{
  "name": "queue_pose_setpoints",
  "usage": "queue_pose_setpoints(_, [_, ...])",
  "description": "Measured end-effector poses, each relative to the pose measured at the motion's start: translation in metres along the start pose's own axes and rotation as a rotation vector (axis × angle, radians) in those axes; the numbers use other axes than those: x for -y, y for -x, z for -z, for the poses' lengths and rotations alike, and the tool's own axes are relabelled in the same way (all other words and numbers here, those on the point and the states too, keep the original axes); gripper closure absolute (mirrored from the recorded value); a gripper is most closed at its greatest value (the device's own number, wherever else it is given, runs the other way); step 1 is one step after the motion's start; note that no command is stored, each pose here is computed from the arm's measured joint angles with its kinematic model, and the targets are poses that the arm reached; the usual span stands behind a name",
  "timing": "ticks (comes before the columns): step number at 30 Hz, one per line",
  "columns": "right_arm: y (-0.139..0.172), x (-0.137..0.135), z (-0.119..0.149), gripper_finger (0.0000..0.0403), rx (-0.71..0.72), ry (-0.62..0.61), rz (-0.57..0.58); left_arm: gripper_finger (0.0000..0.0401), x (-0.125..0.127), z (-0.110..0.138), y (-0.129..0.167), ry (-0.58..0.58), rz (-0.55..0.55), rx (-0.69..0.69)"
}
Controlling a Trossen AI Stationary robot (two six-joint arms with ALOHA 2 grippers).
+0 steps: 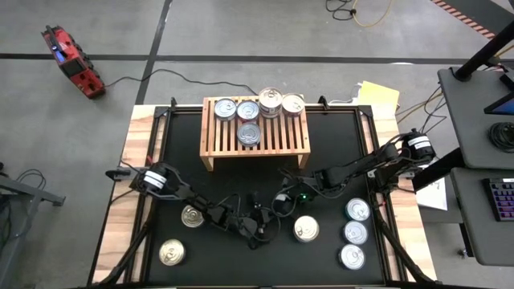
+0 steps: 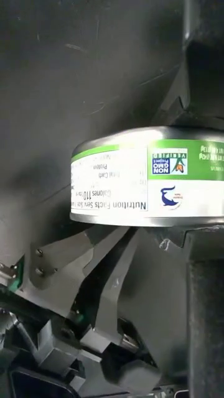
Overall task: Stack canned seafood by type on shelf
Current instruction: Put the white and green tuna can on the shelf aligned with the other blue and pink tuna cans
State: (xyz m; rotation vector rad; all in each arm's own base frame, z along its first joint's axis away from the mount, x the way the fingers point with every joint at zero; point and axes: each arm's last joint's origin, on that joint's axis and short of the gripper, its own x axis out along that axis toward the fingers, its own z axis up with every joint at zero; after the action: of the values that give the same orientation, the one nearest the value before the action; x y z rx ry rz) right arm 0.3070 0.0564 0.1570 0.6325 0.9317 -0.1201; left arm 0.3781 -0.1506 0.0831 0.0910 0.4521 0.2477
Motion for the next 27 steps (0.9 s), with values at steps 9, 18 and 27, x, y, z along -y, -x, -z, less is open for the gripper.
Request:
queue_pose_setpoints(9, [0.019,-0.004,-0.005,0.028,0.076,0.049,0.02,0.0304,-0.001,-0.022,0.028,-0.126,-0.108,-0.023])
queue_pose_setpoints(18, [0.036,-0.015,-0.012,0.028,0.264,0.119,-0.041,0.0296,-0.019,-0.03,0.084,-0.161,-0.058,0.046])
queue_pose_setpoints(27, [0.041,-0.029,-0.021,0.028,0.524,0.238,-0.169,0.0296,-0.05,-0.031,0.137,0.028,0.146,0.303])
